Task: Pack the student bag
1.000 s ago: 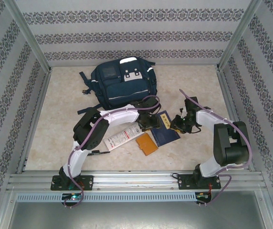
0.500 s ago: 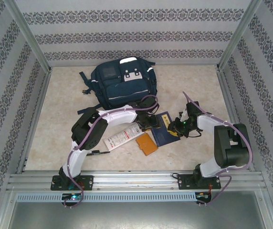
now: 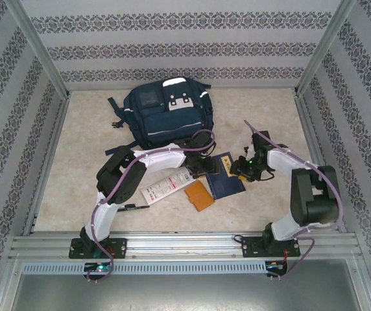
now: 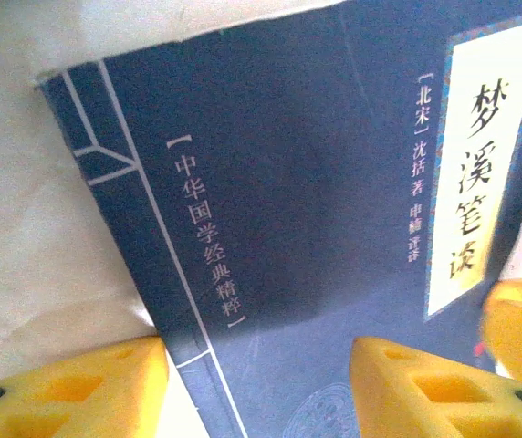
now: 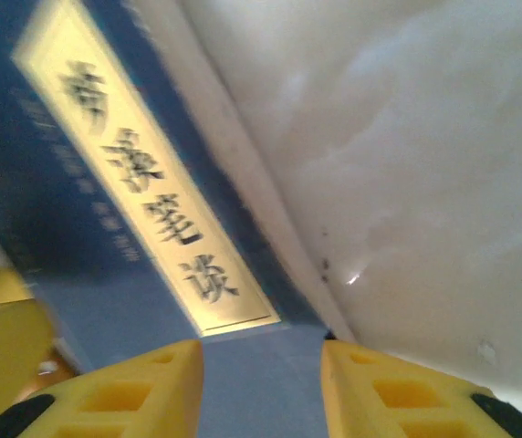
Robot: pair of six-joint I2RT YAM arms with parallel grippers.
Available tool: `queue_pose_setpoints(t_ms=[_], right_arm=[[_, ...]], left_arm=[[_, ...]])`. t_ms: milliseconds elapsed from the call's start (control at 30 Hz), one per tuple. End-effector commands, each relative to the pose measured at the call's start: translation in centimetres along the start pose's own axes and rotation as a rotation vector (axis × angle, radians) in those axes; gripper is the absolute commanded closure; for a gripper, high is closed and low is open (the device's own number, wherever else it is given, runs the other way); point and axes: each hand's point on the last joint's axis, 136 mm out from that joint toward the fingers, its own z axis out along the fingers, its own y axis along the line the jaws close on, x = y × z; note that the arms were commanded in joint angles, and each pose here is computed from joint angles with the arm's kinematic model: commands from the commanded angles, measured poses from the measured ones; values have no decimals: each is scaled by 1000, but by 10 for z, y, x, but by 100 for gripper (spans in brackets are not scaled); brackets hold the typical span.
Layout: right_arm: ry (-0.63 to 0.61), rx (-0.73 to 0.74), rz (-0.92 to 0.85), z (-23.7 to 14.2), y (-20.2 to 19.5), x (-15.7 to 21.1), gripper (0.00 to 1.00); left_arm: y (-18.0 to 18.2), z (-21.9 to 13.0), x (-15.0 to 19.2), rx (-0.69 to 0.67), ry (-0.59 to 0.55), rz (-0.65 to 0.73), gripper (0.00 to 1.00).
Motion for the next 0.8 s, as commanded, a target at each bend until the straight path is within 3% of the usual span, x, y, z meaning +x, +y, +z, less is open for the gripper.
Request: queue_pose_setpoints(t_ms=[0,133,500,767], right_arm=[[22,86,-55,2,-5,1,62],[36,163,-87,0,-8,7,62],[-42,162,-174,-26,8,-8,53],[85,217,-178,9,-7,0,54]], left_arm=[[-10,27,3,70,-10,43,45],[0,33,1,26,-23,28,43],[14,34,-2,-10,-64,-13,42],[11,45,1,29,-41,-29,42]])
